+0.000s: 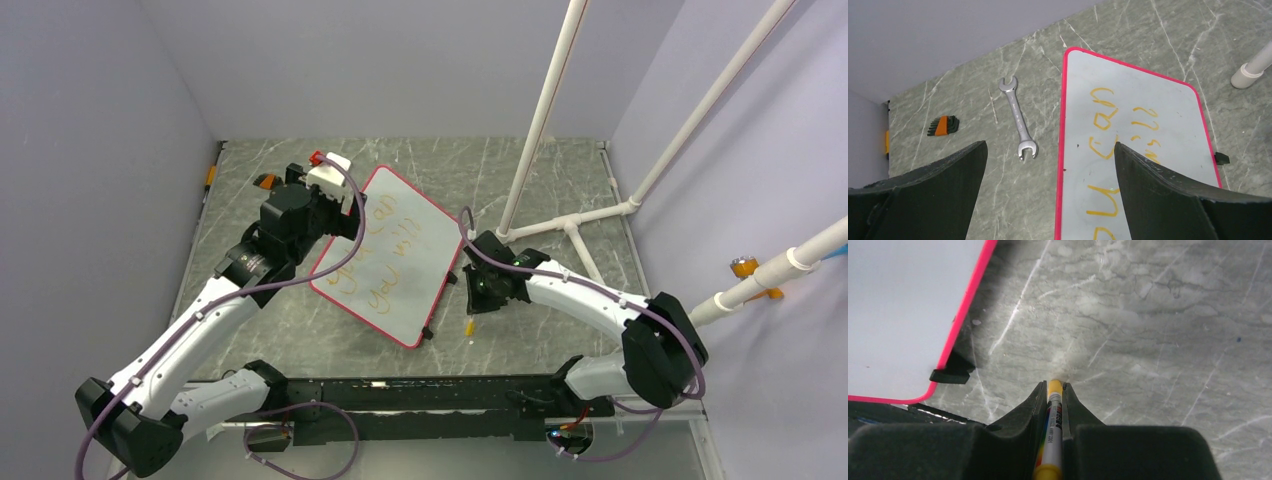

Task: Write a sentence on the whiteboard
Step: Put down the whiteboard marker at the center of the board.

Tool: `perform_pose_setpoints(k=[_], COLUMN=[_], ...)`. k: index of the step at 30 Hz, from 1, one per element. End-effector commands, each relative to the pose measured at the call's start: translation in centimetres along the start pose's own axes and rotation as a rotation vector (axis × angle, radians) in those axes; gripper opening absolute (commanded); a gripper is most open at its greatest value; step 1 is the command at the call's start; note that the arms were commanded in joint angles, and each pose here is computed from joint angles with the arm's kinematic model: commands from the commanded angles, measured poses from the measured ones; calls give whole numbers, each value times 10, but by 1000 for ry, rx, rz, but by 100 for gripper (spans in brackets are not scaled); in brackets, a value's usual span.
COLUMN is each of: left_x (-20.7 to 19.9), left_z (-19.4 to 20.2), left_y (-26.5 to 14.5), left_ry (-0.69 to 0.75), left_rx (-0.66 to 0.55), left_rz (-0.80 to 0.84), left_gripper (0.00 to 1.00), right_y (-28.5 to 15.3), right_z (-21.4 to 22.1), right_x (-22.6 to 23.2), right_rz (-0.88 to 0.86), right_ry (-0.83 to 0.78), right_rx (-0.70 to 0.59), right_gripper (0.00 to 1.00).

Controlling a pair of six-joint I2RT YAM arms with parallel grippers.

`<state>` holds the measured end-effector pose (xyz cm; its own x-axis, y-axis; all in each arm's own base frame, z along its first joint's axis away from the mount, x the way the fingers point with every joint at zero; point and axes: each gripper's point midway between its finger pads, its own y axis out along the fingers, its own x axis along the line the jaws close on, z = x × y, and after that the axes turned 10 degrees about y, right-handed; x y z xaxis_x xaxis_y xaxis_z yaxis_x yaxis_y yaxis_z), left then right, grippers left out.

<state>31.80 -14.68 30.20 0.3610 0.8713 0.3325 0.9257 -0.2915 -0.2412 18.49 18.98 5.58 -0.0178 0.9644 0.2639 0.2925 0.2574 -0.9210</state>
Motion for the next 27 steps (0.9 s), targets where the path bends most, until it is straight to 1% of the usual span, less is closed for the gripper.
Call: perform_pose_setpoints(k=[1, 6, 10, 15, 20, 23, 27], left_x=[10, 9, 9, 7, 7, 6, 6], left_z=[-11, -10, -9, -9, -9, -8, -7], left_y=[0, 1, 2, 3, 3, 3, 4], left_ry=[-25, -23, -20, -18, -20, -19, -20], left_rx=[-18, -15, -11, -9, -6, -5, -3], left_rz=[-38, -36, -35, -27, -23, -19, -19], left_gripper=[99, 99, 99, 99, 99, 99, 99], right_y=[19, 25, 28, 28, 25, 22, 16], right_z=[-5, -7, -8, -11, -17, -20, -23], right_x=[-8, -17, -22, -26, -30, -32, -32], right_rz=[27, 62, 82, 98, 122, 132, 131], right_ry=[-5, -3, 3, 5, 8, 13, 19], right_rx=[-20, -23, -27, -37, -59, -73, -93], right_gripper=[0, 0, 10, 18, 31, 42, 51])
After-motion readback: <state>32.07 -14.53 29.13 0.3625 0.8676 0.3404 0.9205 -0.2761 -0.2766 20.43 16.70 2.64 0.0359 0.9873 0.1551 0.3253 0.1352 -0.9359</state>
